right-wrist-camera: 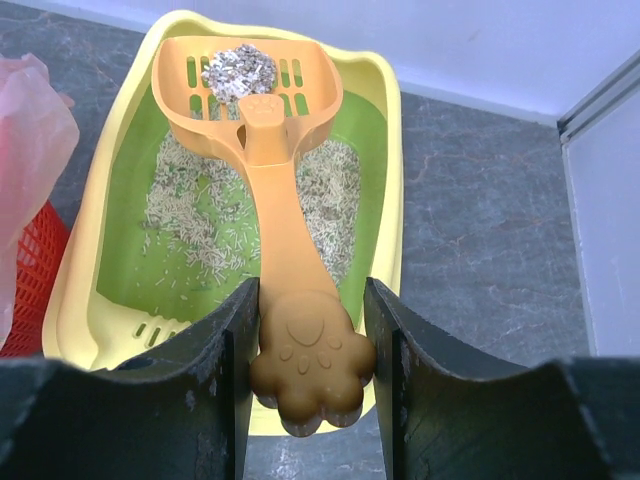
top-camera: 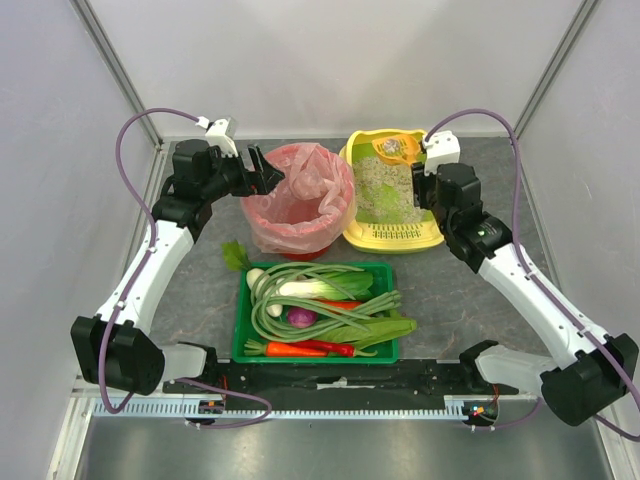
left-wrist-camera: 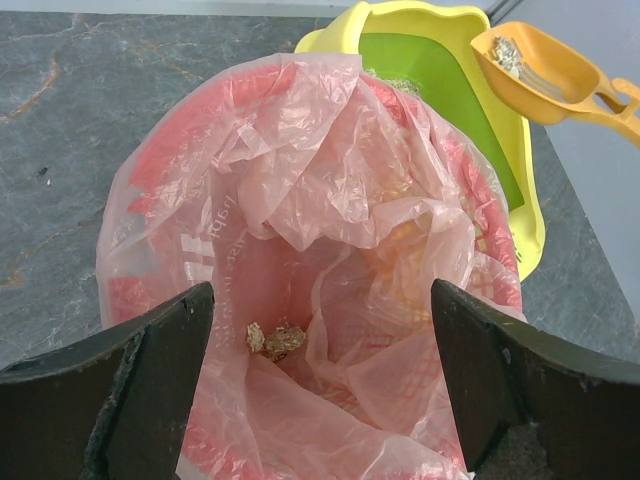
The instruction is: Clean the litter box
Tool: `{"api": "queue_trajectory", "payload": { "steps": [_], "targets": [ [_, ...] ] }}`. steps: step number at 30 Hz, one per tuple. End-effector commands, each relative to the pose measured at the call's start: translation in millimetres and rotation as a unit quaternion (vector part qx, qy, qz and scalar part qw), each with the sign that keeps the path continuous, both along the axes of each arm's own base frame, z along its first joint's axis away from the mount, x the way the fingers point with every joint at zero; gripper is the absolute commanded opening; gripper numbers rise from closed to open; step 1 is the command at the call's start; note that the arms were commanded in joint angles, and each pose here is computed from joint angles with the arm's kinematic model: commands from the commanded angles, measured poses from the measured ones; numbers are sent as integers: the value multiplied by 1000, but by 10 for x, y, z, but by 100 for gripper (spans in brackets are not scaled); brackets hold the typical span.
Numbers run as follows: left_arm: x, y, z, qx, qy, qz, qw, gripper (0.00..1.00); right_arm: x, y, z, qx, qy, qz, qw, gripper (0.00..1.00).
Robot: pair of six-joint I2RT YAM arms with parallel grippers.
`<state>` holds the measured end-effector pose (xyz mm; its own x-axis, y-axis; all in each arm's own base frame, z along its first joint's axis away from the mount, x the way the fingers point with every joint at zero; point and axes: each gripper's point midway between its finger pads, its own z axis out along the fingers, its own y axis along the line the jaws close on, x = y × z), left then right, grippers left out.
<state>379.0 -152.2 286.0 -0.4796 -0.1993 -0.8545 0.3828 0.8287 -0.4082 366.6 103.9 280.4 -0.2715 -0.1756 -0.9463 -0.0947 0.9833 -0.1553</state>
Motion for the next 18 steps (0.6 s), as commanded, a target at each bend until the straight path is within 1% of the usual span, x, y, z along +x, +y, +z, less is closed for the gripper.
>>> {"api": "queue_trajectory", "payload": {
  "steps": [1, 4, 5, 7, 8, 10, 11, 13, 14, 18],
  "targets": [
    [-1, 53, 176, 7, -36, 4, 999, 95, -26, 7, 663, 10, -74, 18, 997, 0],
    [18, 49, 194, 2, -37, 6, 999, 95, -77, 41, 820, 14, -83, 27, 996, 0],
    [22, 42, 207, 1, -40, 5, 999, 95, -92, 66, 906, 4, -90, 35, 995, 0],
    [36, 27, 218, -5, -40, 5, 999, 95, -134, 216, 916, -13, -84, 52, 995, 0],
    [46, 21, 209, -7, -38, 5, 999, 95, -158, 285, 997, -16, -89, 60, 994, 0],
    [56, 10, 237, -14, -39, 4, 999, 95, -217, 508, 983, -38, -82, 86, 992, 0],
    [62, 3, 240, -18, -36, 5, 999, 95, -273, 652, 1068, -38, -89, 105, 990, 0],
    [65, -4, 287, -21, -39, 6, 999, 95, -286, 775, 1037, -57, -79, 124, 987, 0],
    [68, 7, 310, -21, -41, 8, 999, 95, -338, 877, 1107, -59, -84, 139, 985, 0],
    [58, 45, 287, -13, -38, 18, 999, 95, -447, 1132, 1021, -112, -64, 187, 974, 0]
  ]
}}
